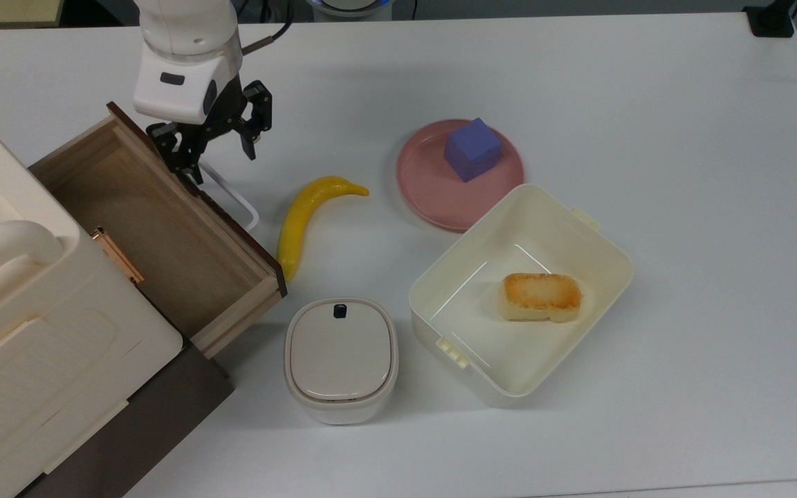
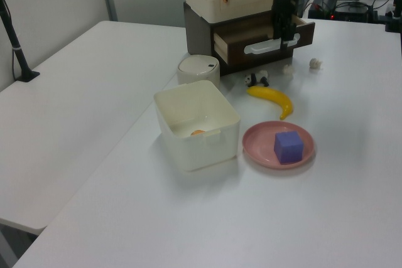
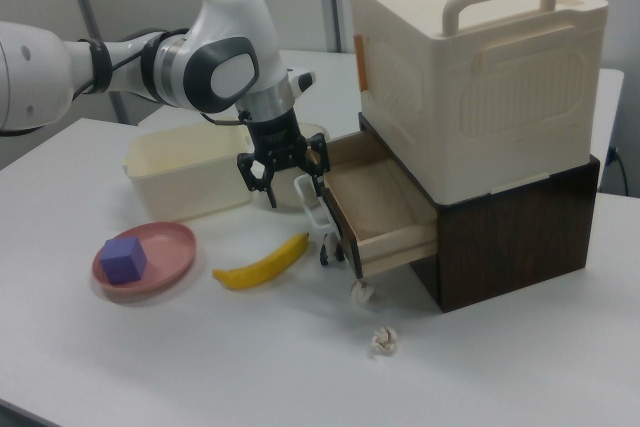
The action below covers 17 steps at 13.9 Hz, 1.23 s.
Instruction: Slide open the drawer
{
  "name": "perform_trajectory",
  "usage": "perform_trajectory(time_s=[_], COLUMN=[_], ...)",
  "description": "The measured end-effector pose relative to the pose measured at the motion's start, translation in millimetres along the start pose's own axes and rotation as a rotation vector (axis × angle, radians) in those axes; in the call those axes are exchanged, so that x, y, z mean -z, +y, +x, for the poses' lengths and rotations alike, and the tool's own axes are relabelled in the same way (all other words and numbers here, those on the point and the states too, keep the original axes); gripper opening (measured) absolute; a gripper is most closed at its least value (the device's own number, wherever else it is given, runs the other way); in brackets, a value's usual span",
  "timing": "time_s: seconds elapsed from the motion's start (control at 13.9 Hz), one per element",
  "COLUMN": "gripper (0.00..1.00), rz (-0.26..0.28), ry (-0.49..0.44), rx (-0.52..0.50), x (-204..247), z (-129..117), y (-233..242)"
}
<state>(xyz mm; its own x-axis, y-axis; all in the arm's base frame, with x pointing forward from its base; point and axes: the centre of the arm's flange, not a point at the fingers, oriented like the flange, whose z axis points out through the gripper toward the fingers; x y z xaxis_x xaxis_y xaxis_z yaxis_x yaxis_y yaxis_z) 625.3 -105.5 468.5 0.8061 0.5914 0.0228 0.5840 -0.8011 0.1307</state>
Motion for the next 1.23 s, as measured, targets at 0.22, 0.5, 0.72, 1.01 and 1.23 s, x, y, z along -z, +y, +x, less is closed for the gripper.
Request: perform_trajectory(time_s=[0.22, 0.5, 0.72, 1.01, 1.23], gripper=[1.0, 1.0, 1.0, 1.0, 1.0], rz=[0.01, 0.088, 0.089, 0.098, 0.108], ry=[-0.004, -0.02, 0.03, 0.05, 0.035], rx=[-0.008, -0.132, -0.344, -0.481, -0.512], x=[5, 49, 82, 99, 119], z=[-3, -22, -11, 13, -11], y=[-1, -12, -33, -65, -60])
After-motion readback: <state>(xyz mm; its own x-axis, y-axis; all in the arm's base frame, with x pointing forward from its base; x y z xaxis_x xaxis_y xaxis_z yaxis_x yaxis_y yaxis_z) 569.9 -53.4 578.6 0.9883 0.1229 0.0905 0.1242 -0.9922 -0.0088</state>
